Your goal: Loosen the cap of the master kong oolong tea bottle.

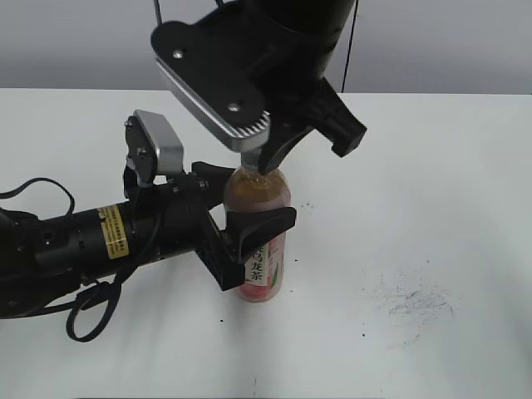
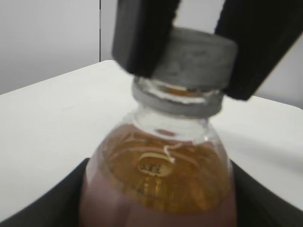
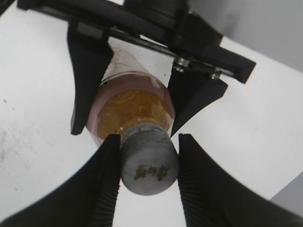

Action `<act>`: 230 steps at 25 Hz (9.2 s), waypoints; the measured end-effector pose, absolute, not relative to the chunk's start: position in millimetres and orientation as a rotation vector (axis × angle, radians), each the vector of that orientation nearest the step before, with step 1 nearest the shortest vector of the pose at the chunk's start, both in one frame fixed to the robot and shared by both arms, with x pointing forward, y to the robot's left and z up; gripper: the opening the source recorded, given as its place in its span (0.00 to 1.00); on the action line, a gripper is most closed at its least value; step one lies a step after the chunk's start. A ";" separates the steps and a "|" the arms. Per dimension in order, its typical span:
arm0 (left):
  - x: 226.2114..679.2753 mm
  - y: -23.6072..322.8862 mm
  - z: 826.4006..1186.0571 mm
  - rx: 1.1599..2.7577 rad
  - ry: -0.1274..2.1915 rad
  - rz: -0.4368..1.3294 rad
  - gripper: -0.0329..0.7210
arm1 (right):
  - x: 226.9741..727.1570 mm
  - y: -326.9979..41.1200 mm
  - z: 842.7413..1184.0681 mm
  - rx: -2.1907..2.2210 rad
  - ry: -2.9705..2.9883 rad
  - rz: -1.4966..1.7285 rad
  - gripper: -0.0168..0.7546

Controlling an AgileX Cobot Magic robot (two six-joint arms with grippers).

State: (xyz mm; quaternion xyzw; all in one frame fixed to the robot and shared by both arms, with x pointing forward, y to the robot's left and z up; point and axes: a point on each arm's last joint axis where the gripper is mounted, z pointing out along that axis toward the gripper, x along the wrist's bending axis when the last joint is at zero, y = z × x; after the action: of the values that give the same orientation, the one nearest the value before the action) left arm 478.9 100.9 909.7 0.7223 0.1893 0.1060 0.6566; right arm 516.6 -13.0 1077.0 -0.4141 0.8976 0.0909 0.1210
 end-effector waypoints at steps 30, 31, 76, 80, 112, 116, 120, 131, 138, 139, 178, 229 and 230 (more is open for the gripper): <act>479.2 100.7 909.9 1.633 0.438 0.238 0.64 | 519.2 -15.3 1077.3 -1.748 2.251 0.104 0.46; 479.2 100.7 909.9 1.633 0.438 0.238 0.64 | 519.9 -16.1 1077.2 -1.691 2.295 0.098 0.50; 479.3 100.7 909.9 1.633 0.439 0.239 0.64 | 517.8 -14.0 1077.4 1.491 2.700 0.467 0.45; 479.3 100.7 909.9 1.633 0.439 0.239 0.64 | 517.6 -13.8 1077.4 1.378 2.748 0.467 0.38; 479.4 100.7 910.0 1.631 0.442 0.238 0.64 | 516.0 -12.1 1080.0 -2.286 1.672 0.062 0.39; 479.5 100.8 909.9 1.631 0.443 0.238 0.64 | 517.0 -13.4 1080.3 -2.378 1.542 0.012 0.38; 479.2 100.6 910.1 1.631 0.439 0.236 0.64 | 516.1 -14.5 1082.6 -2.394 1.511 0.003 0.38; 478.5 100.5 909.5 1.634 0.435 0.231 0.64 | 513.9 -23.8 1101.7 -2.370 1.467 -0.102 0.37; 478.5 100.5 909.5 1.634 0.435 0.231 0.64 | 520.1 -30.4 1102.3 -2.176 1.741 -0.168 0.37; 478.5 100.5 909.5 1.634 0.435 0.231 0.64 | 523.5 -33.9 1102.5 -2.078 1.850 -0.191 0.37; 478.0 100.3 909.5 1.635 0.429 0.228 0.64 | 567.6 -164.5 884.3 1.310 3.057 -0.159 0.64; 467.0 114.7 1008.8 1.434 0.325 0.455 0.82 | 570.8 -163.3 883.5 1.408 2.979 -0.122 0.66; 465.6 116.6 1013.4 1.449 0.329 0.474 0.82 | 570.8 -163.3 883.5 1.414 2.976 -0.123 0.66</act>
State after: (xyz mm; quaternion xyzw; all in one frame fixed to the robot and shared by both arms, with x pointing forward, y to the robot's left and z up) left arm 465.6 116.6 1013.4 0.6531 0.1483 0.2136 0.7112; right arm 570.8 -163.3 883.5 0.4277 0.8998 -0.0372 -0.0776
